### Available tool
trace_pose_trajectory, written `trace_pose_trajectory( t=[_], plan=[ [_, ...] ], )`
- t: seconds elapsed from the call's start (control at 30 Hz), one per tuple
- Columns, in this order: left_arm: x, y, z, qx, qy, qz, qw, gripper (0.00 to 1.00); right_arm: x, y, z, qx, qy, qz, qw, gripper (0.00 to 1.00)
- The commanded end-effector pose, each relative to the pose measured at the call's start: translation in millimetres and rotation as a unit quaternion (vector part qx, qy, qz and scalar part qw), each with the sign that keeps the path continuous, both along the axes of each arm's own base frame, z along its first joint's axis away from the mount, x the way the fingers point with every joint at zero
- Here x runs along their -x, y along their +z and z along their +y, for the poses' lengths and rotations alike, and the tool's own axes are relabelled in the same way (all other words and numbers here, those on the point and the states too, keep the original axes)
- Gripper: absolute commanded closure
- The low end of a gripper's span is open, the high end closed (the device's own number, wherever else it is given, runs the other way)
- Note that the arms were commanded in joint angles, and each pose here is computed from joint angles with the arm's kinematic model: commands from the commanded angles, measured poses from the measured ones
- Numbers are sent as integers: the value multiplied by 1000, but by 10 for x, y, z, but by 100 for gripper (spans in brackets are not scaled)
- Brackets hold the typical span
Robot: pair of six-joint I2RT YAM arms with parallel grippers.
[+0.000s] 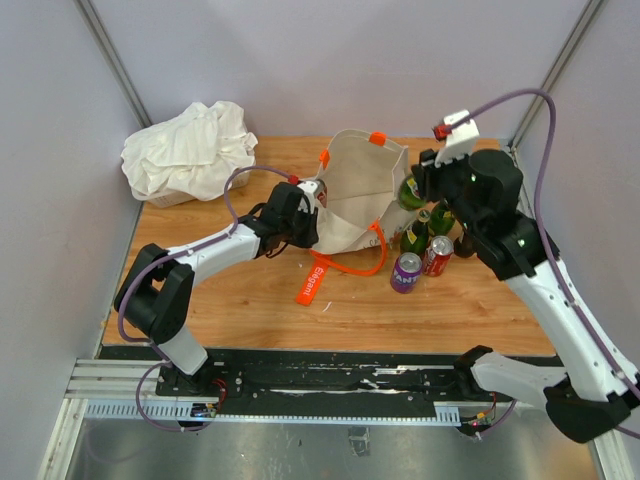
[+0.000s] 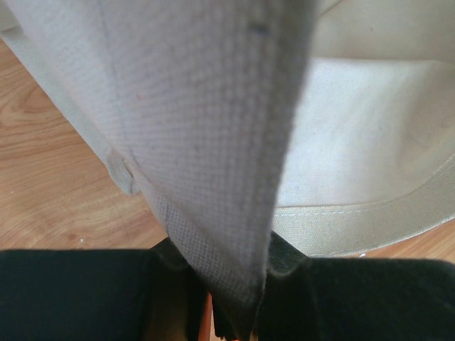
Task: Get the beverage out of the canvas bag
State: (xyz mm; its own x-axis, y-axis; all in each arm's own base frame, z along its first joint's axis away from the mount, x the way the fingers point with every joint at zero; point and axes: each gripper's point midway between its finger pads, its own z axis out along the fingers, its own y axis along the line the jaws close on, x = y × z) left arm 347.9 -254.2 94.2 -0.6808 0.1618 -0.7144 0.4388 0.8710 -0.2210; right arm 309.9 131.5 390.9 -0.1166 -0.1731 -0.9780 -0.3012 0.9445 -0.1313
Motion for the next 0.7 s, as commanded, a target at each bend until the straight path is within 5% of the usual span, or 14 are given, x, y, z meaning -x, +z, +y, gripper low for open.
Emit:
trace_pose_trajectory(
  t=[0.0,0.27,0.67],
  plan=[
    [-12,-67,42,-15,-6,10,1000,86,320,-48,-522,-23,-100,-24,994,99],
    [13,-94,7,-13,-18,20,1000,86,780,-496,-1036,-45,-187,10,981,99],
    [21,-100,-4,-9,-16,25,1000,86,698,-1451,-802,-72,-172,79,979,99]
  ],
)
